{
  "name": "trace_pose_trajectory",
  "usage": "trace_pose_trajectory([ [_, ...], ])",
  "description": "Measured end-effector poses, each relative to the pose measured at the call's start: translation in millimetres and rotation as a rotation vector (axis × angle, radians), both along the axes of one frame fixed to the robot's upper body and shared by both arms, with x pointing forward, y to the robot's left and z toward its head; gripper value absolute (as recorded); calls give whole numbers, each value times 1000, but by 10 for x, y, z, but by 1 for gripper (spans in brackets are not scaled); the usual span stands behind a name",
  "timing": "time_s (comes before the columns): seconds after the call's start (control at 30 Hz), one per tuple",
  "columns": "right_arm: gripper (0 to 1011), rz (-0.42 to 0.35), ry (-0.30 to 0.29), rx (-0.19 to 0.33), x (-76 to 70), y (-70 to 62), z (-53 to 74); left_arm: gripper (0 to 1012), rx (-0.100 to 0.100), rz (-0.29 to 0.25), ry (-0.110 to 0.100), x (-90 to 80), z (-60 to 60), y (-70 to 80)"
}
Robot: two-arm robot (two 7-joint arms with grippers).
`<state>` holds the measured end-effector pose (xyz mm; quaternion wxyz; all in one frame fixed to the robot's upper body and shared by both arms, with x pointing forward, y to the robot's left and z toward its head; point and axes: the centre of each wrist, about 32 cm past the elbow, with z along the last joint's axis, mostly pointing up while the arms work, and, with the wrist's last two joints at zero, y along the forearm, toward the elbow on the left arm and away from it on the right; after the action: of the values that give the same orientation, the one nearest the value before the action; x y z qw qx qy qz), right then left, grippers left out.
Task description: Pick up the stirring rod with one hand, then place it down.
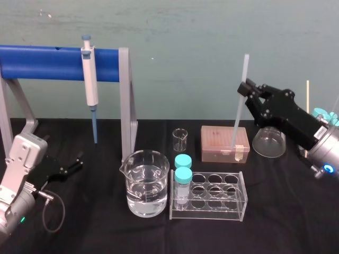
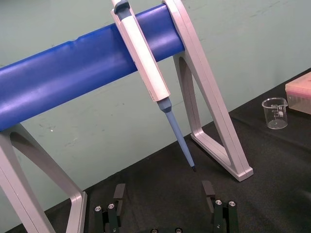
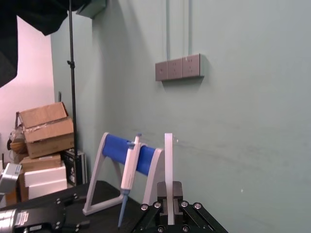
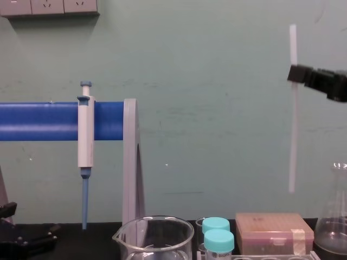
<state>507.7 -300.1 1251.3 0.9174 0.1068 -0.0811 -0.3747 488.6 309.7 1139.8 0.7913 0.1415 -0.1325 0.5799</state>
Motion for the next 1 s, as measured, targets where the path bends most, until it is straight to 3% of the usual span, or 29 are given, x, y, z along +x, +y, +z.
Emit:
trace_pose_trajectory([
  [0.33,66,-7,-36,-7,20,1,61,1000,0,0,0,0,0,0],
  [1.0,66,-9,-32,-9,46,29,45,1000,0,0,0,0,0,0],
])
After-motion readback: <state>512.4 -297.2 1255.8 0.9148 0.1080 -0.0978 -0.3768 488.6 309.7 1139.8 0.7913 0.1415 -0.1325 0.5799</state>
